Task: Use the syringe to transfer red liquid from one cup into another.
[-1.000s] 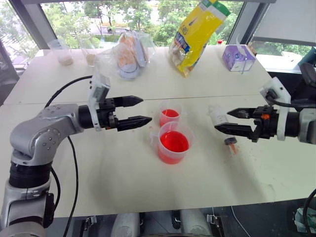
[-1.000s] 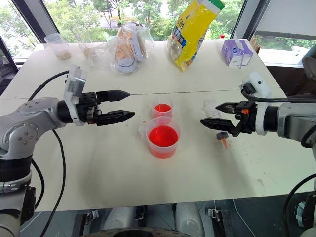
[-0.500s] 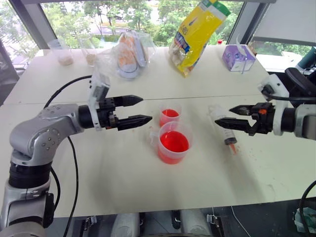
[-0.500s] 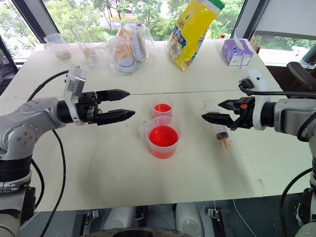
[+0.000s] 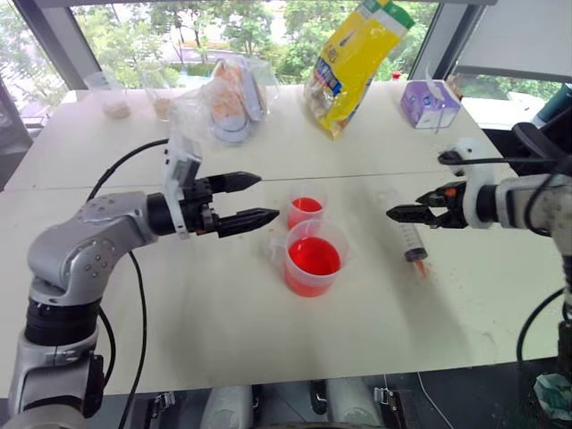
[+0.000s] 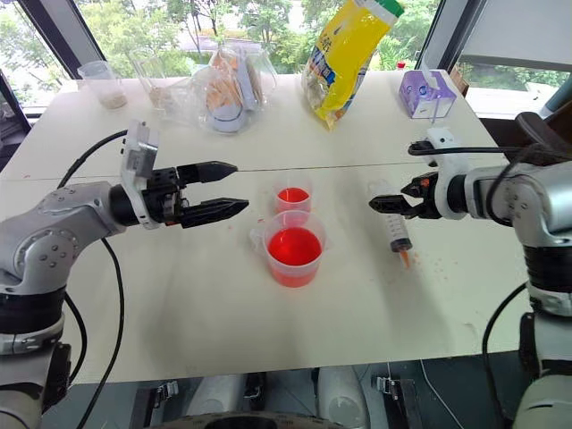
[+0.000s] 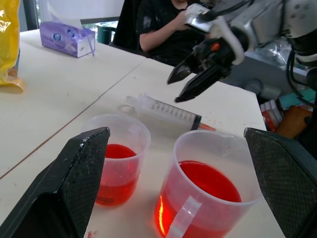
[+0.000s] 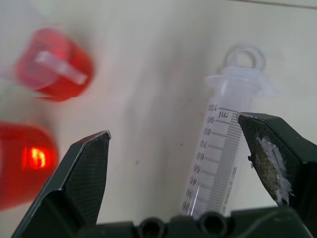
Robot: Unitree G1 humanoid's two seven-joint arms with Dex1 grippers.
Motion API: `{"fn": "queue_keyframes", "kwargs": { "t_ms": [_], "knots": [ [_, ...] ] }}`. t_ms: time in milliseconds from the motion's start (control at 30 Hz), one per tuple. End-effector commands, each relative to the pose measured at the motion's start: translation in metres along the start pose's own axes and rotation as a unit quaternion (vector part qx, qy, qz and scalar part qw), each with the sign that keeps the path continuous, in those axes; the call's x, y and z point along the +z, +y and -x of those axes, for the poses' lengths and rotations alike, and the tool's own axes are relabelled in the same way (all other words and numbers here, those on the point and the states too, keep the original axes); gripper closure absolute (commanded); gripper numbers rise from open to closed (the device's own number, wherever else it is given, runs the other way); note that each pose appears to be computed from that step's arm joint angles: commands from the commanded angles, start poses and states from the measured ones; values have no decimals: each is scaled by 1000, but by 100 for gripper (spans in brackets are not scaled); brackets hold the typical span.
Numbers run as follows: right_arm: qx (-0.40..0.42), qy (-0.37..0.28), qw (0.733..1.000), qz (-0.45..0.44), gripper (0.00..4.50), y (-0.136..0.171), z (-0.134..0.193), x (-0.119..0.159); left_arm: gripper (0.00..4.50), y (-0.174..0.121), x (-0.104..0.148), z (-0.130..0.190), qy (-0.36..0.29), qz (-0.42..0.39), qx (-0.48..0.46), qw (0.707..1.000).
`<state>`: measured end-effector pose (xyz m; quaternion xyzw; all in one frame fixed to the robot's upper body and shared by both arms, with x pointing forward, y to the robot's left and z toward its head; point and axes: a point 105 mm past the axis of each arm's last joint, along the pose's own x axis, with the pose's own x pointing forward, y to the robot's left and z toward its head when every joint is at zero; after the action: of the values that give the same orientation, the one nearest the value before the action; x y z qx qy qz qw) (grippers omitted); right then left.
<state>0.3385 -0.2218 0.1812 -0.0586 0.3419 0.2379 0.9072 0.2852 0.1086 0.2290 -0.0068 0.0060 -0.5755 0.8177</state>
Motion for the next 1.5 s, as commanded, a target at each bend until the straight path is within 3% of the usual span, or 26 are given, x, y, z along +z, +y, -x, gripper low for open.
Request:
{"fn": "queue_keyframes", "kwargs": {
  "t_ms": [33,467,567,700,733,833,1000,1067,1200,1300,1500],
  "knots": [
    [-25,5,1000,-4,4,-14,-13,5,0,-5,8,0,-10,-30,0,1000],
    [-37,75,996,39,4,-31,-62,-16,0,-10,5,6,-5,-36,24,999],
    [-34,81,995,52,92,-31,-67,-19,0,-10,5,6,-4,-36,26,999],
    [-31,82,994,57,293,-29,-68,-18,0,-9,5,6,-2,-37,28,999],
    [-31,81,994,60,311,-29,-67,-18,0,-9,5,6,-1,-38,27,999],
    [-39,63,994,77,311,-29,-59,-10,0,-8,7,4,0,-41,23,999],
    [-20,-47,994,100,311,-13,-31,29,0,-5,11,1,-1,-46,14,999],
    [19,-136,986,97,311,5,-12,57,0,-4,16,0,-5,-47,7,999],
    [105,-315,941,69,311,43,39,104,0,-1,29,-3,-18,-52,-13,998],
    [173,-427,883,91,311,78,71,120,0,1,40,-8,-26,-57,-33,998],
    [294,-497,812,85,311,133,82,103,0,8,58,-21,-26,-84,-69,994]
  ]
}}
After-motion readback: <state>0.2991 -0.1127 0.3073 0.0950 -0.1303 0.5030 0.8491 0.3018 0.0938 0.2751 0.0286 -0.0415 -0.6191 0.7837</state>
